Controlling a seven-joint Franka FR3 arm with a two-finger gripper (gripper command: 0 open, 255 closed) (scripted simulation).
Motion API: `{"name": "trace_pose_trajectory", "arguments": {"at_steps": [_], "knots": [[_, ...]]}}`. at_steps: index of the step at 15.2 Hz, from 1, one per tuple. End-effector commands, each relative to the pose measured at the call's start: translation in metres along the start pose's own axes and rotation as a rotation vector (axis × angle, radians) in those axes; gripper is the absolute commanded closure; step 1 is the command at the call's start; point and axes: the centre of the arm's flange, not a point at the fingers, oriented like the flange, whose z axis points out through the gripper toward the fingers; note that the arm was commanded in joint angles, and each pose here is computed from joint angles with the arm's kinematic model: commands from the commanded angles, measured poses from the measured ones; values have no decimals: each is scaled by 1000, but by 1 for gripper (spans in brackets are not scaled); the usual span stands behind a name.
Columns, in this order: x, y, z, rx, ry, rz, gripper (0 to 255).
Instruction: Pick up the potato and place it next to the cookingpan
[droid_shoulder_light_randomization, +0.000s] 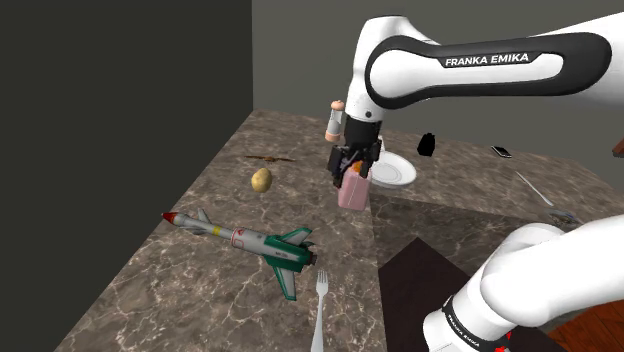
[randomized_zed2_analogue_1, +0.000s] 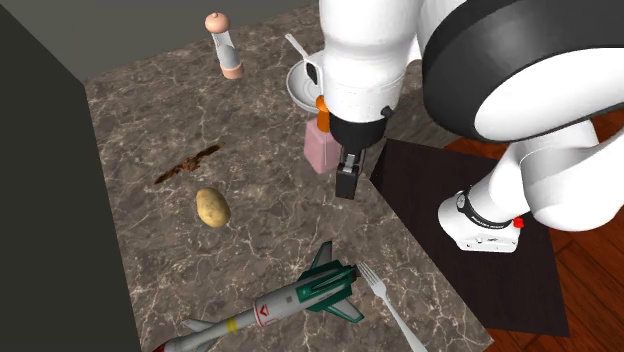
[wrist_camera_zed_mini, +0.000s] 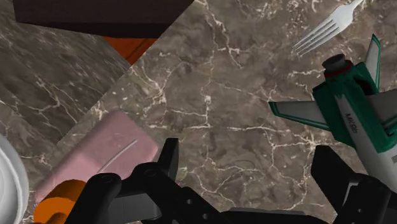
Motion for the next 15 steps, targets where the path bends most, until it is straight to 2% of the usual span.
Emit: {"name": "trace_pose_trajectory", "arguments": {"at_steps": [1,15], "knots": [[19,-13,11,-4,13,47,0],[169,-83,77,-45,89,357,0]]}}
